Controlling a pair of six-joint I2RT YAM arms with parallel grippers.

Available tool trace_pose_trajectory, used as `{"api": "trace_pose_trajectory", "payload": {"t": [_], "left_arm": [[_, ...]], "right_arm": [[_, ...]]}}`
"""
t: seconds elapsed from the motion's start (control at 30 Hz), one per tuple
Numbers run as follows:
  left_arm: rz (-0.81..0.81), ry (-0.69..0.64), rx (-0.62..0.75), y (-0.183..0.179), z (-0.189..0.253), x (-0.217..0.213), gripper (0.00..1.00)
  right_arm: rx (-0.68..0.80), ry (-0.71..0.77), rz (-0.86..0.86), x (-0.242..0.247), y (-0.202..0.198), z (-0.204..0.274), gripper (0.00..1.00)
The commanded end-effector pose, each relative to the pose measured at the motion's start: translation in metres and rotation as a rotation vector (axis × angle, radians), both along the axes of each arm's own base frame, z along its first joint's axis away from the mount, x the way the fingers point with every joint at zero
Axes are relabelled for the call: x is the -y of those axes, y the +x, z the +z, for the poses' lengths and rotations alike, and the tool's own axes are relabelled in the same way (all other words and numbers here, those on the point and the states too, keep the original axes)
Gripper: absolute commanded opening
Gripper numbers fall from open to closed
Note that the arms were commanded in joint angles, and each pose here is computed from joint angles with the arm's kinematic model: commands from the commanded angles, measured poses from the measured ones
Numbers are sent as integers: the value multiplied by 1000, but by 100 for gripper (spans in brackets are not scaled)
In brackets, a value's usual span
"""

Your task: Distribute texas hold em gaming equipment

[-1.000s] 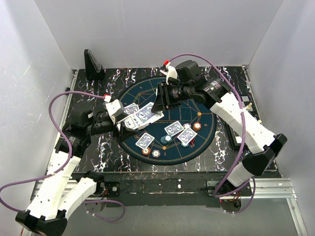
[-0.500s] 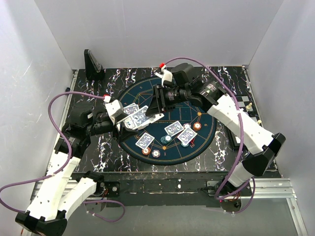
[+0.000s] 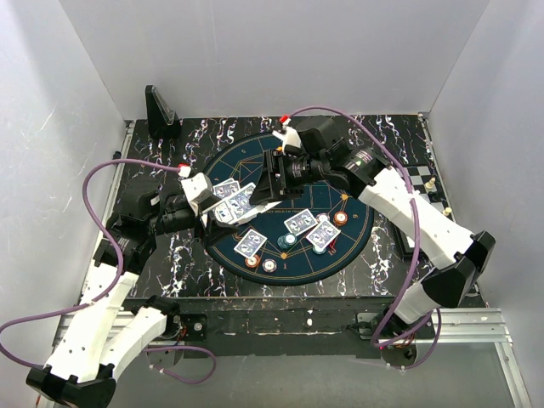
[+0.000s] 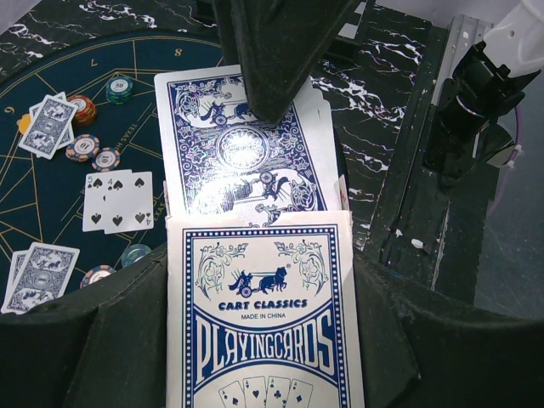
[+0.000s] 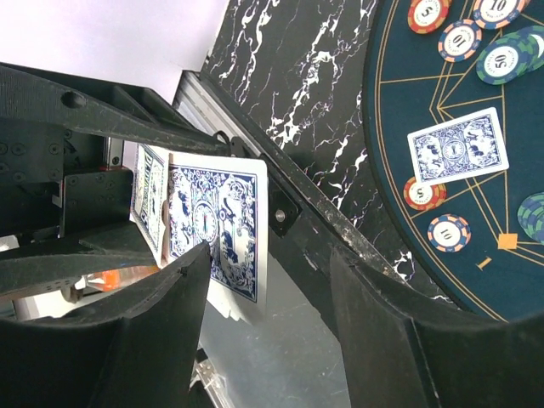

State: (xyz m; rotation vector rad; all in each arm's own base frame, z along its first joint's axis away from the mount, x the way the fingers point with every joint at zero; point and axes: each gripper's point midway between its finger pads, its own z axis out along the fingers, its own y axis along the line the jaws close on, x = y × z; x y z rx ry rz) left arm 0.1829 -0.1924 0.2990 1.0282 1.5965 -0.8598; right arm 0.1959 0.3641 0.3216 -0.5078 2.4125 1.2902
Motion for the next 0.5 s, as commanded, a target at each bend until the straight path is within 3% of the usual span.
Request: {"api": "trace_pose_trajectory", "payload": {"t": [0.0, 0.47], "left_arm": [[-17, -20, 63, -4, 17, 1, 0], [-15, -11, 59, 0, 16, 1, 0]], "right_arm": [[82, 75, -45, 11, -3, 34, 66], [57, 138, 36, -11, -20, 42, 63]]}}
